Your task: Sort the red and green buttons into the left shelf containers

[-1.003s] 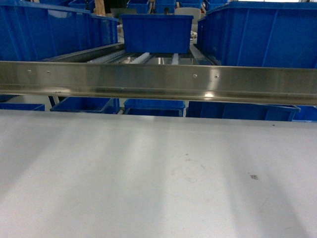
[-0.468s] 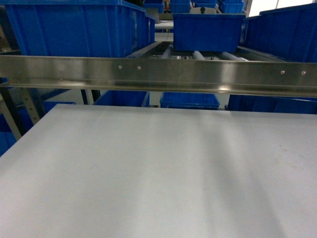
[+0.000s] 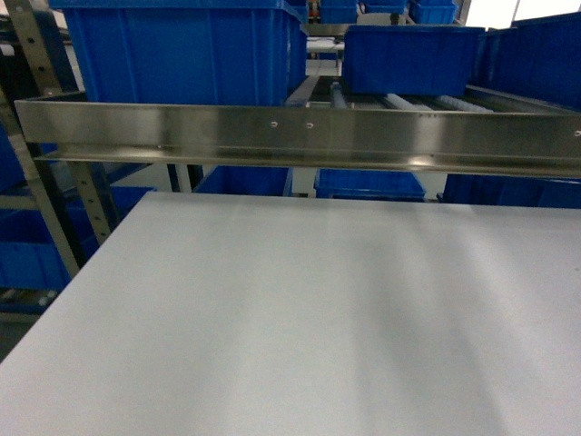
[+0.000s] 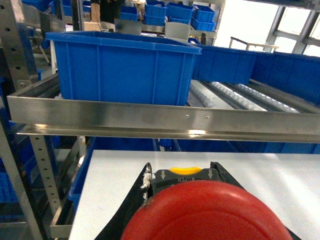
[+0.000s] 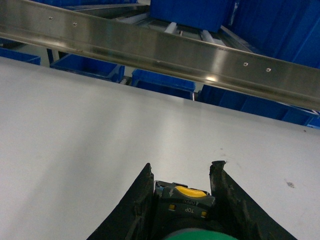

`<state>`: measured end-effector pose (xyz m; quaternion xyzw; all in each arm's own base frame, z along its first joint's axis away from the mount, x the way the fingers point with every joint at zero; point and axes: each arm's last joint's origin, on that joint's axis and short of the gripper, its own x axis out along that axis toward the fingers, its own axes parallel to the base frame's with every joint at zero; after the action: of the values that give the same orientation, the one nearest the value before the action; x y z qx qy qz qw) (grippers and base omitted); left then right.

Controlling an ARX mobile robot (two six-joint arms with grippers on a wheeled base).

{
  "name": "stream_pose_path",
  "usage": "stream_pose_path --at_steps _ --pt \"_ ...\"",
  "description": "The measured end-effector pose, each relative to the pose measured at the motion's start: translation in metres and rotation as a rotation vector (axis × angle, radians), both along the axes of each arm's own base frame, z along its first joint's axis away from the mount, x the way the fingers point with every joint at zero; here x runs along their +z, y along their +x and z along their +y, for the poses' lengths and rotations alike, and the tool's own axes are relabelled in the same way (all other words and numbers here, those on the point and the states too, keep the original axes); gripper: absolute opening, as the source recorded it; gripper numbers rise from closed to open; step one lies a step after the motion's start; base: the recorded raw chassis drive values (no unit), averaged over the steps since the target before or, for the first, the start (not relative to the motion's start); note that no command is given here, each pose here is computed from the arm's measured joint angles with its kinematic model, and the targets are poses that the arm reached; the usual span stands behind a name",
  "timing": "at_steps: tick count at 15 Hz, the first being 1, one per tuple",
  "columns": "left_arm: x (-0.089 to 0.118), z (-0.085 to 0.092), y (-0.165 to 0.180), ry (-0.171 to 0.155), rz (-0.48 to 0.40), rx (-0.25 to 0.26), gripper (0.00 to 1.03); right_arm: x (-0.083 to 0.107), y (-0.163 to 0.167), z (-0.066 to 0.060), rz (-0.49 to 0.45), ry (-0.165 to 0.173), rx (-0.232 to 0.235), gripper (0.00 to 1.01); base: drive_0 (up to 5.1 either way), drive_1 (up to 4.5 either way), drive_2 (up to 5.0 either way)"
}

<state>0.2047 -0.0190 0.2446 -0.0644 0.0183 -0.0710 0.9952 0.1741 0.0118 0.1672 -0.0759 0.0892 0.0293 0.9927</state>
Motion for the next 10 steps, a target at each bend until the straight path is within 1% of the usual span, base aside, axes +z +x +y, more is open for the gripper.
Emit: stream_pose_path --at_steps 10 --pt "0.0001 0.0 0.0 -0.001 -0.001 0.0 0.26 0.0001 -0.0001 0.0 0.0 0.0 0.0 0.29 -5.0 2.49 2.5"
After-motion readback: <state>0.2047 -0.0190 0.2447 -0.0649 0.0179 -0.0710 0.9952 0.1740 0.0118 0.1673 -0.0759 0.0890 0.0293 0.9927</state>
